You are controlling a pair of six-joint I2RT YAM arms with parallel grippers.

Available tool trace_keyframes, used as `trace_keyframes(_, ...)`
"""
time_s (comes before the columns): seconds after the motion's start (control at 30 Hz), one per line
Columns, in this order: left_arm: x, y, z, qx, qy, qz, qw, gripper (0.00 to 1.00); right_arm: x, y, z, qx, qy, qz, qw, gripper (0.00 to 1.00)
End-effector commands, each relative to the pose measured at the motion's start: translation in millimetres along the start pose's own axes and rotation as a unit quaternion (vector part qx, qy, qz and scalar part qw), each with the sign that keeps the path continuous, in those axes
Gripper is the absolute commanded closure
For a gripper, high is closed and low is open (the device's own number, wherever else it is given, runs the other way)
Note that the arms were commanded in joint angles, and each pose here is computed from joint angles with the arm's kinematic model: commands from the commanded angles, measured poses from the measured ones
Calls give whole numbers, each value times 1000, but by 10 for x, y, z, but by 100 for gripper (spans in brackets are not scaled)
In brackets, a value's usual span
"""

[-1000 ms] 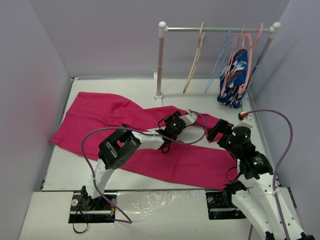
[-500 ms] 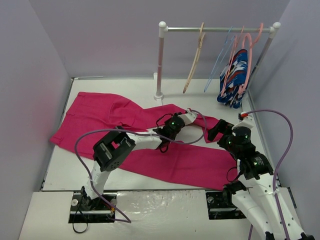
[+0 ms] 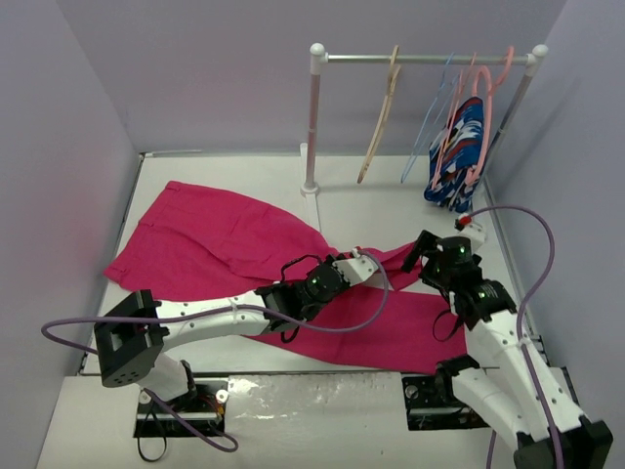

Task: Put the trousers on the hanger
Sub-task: Flatten out the trousers at the center of the board.

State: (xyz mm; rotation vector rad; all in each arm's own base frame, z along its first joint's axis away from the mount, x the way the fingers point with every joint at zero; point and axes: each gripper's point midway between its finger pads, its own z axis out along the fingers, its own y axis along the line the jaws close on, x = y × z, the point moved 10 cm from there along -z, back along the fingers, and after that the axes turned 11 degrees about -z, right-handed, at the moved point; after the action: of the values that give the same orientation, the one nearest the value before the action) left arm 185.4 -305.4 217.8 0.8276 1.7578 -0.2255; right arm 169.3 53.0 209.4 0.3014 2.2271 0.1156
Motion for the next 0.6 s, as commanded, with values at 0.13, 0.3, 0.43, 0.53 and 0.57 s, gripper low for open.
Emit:
trace_keyframes(0.13, 484, -25, -191, -22, 63, -80, 995, 100, -11, 76, 448, 50, 10, 51, 997, 2)
trace_keyframes(0.3, 687, -105, -201, -13, 91, -82, 992, 100, -47, 163, 714, 56, 11, 60, 997, 4)
trace_keyframes(0.43, 748, -124, -224, -13, 94, -83, 992, 100, -182, 212, 836, 63, -19, 58, 996, 13)
trace_keyframes(0.53, 730, -112, -242, -14, 90, -85, 992, 100, -253, 270, 961, 68, -27, 56, 996, 15)
trace_keyframes(0.57, 737, -112, -242, -14, 90, -85, 992, 100, -265, 291, 998, 68, -27, 57, 996, 16)
